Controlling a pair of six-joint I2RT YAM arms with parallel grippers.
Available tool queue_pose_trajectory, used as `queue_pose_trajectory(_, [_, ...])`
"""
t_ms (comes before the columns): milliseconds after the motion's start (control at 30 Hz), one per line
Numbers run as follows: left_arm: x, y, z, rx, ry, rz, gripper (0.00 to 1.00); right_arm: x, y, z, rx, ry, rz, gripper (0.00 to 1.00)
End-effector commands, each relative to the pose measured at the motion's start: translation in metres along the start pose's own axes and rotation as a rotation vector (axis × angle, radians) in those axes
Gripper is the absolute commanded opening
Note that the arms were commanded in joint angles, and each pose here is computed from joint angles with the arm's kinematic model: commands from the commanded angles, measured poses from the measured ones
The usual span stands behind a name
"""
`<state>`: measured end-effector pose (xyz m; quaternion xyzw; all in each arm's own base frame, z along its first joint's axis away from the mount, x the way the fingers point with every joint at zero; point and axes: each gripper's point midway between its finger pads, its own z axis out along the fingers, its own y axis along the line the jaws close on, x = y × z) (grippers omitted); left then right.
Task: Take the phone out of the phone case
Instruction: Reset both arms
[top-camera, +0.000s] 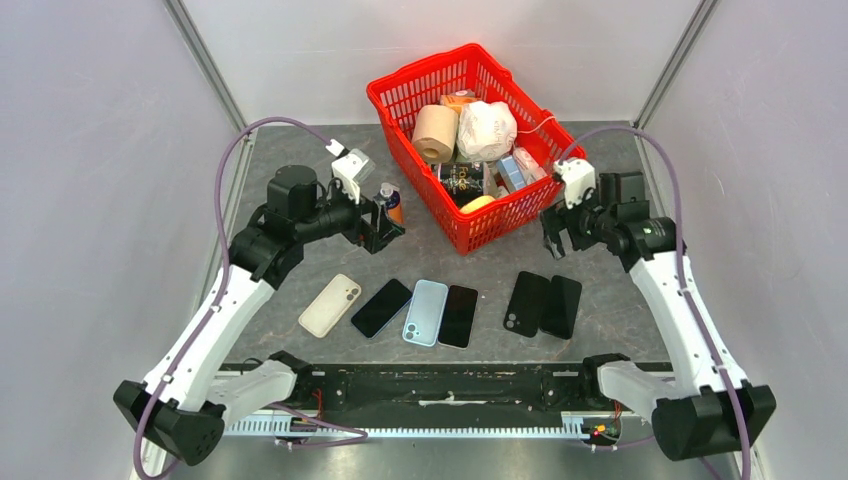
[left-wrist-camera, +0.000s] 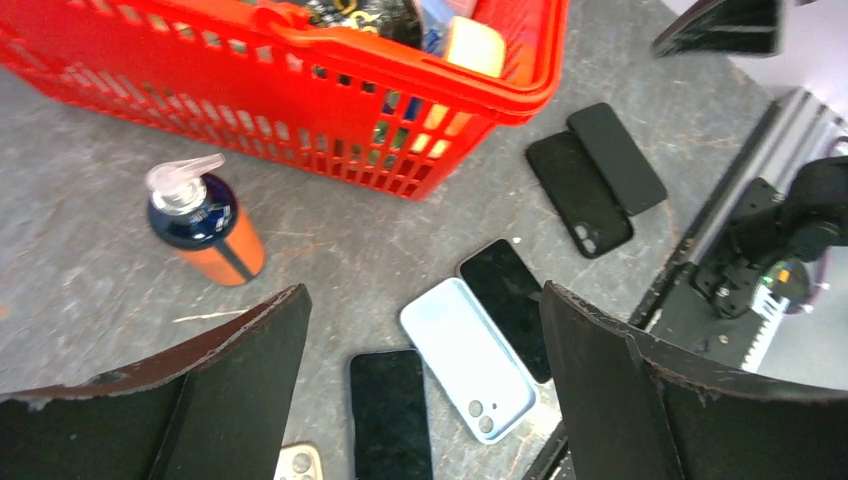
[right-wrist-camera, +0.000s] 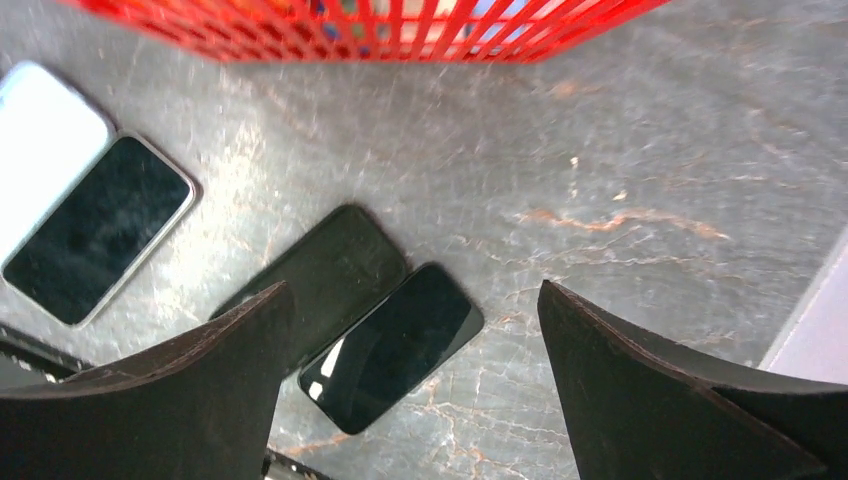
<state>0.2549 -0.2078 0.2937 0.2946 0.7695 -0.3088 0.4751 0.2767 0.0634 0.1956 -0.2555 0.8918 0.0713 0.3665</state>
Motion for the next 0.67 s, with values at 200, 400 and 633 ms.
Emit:
queue_pose_trajectory(200, [0.020, 0.053, -0.034, -0.339, 0.005, 0.124, 1.00, -0.049, -0.009, -0.044, 0.128, -0.270, 0.157, 0.97])
queue_pose_trajectory(400, [0.042, 0.071, -0.052, -0.469, -0.002, 0.158, 1.00, -0.033, -0.007, -0.039, 0.151, -0.300, 0.144, 0.97])
queue_pose_trajectory(633, [0.063, 0.087, -0.072, -0.576, -0.071, 0.178, 1.00, -0.009, -0.008, -0.034, 0.183, -0.273, 0.125, 0.97])
